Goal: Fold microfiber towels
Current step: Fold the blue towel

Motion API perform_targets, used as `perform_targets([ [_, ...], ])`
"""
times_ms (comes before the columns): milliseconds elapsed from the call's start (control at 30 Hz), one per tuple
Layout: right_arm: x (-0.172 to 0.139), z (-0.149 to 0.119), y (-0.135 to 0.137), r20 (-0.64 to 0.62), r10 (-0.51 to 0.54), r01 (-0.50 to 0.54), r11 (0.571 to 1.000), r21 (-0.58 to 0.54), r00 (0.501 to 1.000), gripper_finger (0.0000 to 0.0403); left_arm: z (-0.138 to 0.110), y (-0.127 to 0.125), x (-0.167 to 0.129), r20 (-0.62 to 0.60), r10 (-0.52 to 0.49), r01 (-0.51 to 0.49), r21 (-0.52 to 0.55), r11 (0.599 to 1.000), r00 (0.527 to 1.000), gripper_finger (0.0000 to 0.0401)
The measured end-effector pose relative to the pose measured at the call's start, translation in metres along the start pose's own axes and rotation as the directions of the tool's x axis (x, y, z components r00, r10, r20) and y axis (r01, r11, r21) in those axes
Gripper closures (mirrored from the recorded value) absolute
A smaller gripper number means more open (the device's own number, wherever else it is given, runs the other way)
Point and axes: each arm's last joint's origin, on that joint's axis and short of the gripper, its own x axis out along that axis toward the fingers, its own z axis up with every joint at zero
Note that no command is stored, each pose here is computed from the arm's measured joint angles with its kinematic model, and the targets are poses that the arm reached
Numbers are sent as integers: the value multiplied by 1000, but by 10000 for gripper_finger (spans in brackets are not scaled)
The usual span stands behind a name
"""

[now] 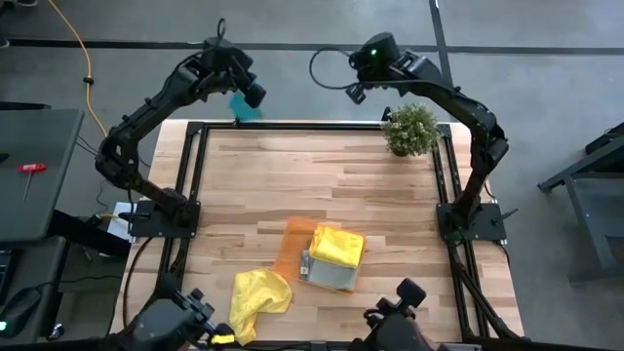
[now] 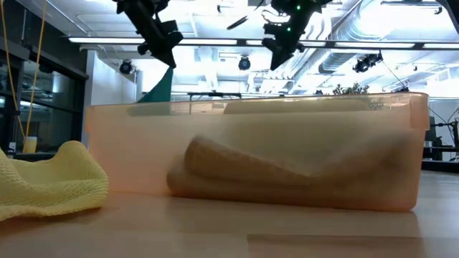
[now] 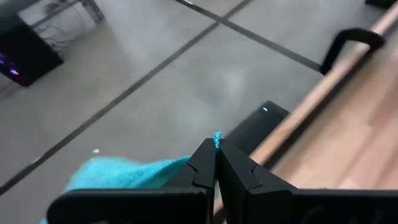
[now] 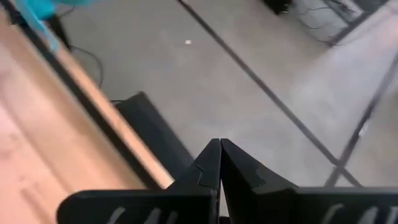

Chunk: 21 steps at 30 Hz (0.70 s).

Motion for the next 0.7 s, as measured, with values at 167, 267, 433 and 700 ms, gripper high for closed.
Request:
perform_targets([
  [167,10,-8,18,-22,79,-79,997,-7,997,402,5,-22,-7,26,-68,67,33,997,997,401],
  [267,10,-9,24,-24,131,-132,991,-21,991,402,7,-36,-9,31,-99,98,32,995,995,401],
  [433,-3,-11,27,-21,286,-287,955,-73,958,403,13,-59,-13,71,-167,165,30,986,983,401],
  [700,-11,-32,31,-111,616,-622,783,-29,780,403,23,-85,-20,153,-249,257,-30,966,956,401],
])
